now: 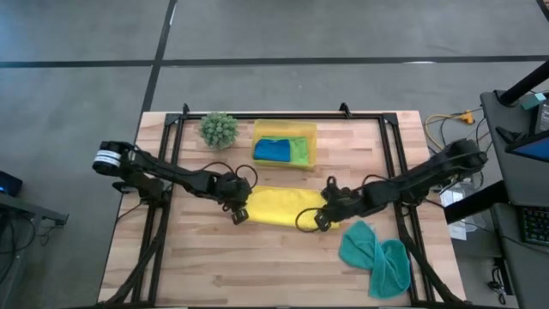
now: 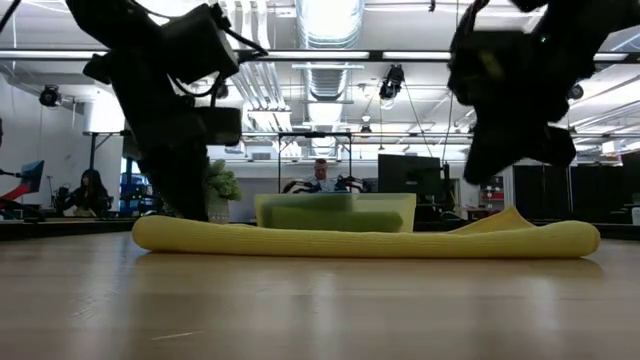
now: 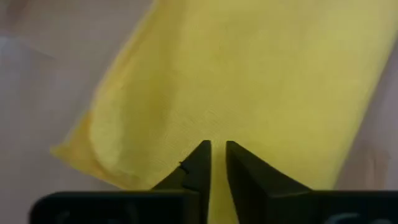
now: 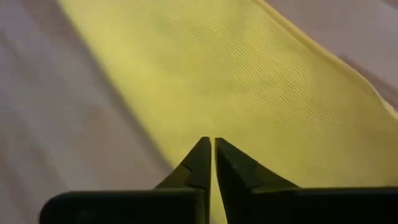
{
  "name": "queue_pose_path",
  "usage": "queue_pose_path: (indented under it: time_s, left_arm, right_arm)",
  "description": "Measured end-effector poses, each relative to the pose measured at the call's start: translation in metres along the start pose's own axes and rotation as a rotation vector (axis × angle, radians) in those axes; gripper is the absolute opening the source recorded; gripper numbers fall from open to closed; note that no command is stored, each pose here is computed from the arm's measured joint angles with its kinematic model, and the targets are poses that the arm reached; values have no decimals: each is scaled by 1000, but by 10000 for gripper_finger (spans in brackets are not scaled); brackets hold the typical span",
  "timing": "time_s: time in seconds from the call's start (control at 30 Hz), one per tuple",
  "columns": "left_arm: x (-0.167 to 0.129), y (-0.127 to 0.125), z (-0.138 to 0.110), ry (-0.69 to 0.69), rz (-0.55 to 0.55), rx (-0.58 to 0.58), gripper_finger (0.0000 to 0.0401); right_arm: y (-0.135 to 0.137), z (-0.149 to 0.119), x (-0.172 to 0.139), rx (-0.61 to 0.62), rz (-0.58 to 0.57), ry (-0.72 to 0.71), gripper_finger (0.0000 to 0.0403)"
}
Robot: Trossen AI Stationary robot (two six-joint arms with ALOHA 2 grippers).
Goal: Fold microfiber towels
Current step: Fold the yellow towel
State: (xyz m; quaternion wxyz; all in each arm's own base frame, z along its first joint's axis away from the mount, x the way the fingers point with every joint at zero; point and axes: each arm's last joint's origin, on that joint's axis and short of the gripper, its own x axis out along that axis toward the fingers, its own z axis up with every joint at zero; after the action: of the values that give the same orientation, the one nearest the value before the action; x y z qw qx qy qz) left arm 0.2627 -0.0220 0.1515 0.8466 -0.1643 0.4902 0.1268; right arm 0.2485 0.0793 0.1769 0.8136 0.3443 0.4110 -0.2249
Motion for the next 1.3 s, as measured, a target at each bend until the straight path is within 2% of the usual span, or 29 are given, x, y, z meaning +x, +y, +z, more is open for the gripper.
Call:
queue_pose_path:
  time_s: [0.1,0.2,0.4,0.57,0.77,0.87,0.97,1.07,1.17,1.3]
  left_arm:
    - [2,-6,-1,16,-32,-4,6]
    - [3,-14,-4,32,-52,22,6]
    - [4,-32,-11,45,-85,-9,8]
    - [4,-48,-20,47,-127,-52,8]
    - [13,-72,-29,20,-212,-98,8]
    - [26,-86,-31,-7,-289,-139,8]
    - [40,-102,-30,-3,-413,-196,8]
    - [46,-117,-25,-8,-501,-208,8]
    - [35,-125,-17,-62,-504,-183,3]
    - [0,-125,1,-171,-469,-128,2]
  right_arm:
    - [0,-2,11,-51,-119,60,10]
    - [-1,-2,20,-105,-193,104,9]
    - [-11,-2,47,-146,-241,223,9]
    - [-17,7,56,-204,-252,245,9]
    - [-32,32,59,-257,-256,216,9]
    - [-41,46,60,-263,-257,201,8]
    - [-49,58,62,-249,-264,186,9]
    - [-51,64,61,-244,-265,182,8]
    - [-47,69,52,-243,-252,150,8]
    - [-33,68,30,-199,-195,67,8]
